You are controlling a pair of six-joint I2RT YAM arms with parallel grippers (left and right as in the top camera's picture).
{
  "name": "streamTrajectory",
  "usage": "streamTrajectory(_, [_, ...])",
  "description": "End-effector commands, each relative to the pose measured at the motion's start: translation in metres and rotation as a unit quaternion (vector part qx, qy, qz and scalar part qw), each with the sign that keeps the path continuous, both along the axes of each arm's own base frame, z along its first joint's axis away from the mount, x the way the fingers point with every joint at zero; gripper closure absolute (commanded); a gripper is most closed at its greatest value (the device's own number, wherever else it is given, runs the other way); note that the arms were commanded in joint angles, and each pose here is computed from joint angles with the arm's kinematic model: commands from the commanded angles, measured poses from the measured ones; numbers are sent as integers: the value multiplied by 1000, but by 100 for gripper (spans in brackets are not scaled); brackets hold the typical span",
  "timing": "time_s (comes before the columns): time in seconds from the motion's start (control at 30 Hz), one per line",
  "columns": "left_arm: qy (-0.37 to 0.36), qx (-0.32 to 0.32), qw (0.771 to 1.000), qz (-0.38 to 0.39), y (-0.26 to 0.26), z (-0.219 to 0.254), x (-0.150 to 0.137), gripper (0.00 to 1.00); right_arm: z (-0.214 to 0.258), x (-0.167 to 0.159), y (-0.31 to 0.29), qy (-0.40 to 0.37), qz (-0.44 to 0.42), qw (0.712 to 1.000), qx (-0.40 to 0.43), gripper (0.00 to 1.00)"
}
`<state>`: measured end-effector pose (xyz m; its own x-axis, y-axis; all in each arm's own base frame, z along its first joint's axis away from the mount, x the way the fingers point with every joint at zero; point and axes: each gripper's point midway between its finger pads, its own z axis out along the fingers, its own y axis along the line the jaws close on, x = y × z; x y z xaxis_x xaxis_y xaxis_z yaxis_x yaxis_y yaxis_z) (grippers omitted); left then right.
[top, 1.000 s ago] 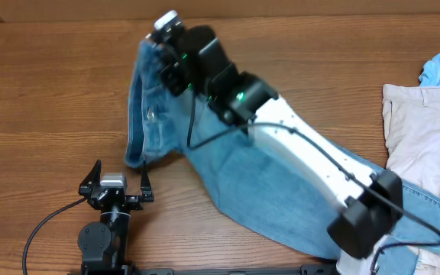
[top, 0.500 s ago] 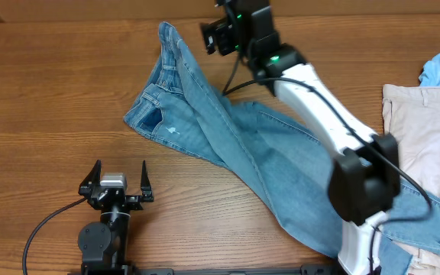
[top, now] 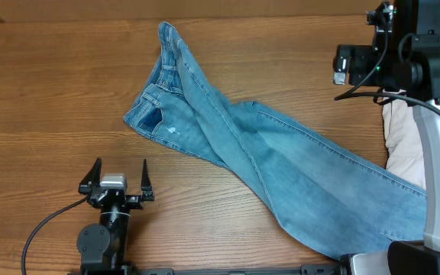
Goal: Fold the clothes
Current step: 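Grasp the jeans waistband with the left gripper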
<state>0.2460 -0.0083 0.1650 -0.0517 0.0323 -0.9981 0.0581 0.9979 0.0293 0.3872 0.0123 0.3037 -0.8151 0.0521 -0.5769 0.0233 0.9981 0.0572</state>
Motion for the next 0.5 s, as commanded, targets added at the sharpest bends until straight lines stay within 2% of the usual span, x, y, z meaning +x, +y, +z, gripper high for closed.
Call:
streamTrajectory(0.0, [-5,-16,998,-52,-19,48,-16,0,1,0,-5,-1,-9,1000,3,0])
streamTrajectory(0.1, [30,-4,999,-38,-14,108,-28,0,1,0,-5,-1,-9,1000,3,0])
streamTrajectory(0.2, [158,-11,987,-38,-14,131,-16,0,1,0,-5,-1,-9,1000,3,0])
streamTrajectory(0.23, [241,-16,970,-37,-14,130,-4,0,1,0,-5,-1,-9,1000,3,0])
streamTrajectory(0.3, [334,-20,942,-35,-14,127,24,0,1,0,-5,-1,-9,1000,3,0])
streamTrajectory(0.43, [401,-28,914,-59,-21,103,81,0,1,0,-5,-1,-9,1000,3,0])
streamTrajectory(0.47, [424,7,902,-83,-22,82,92,0,1,0,-5,-1,-9,1000,3,0])
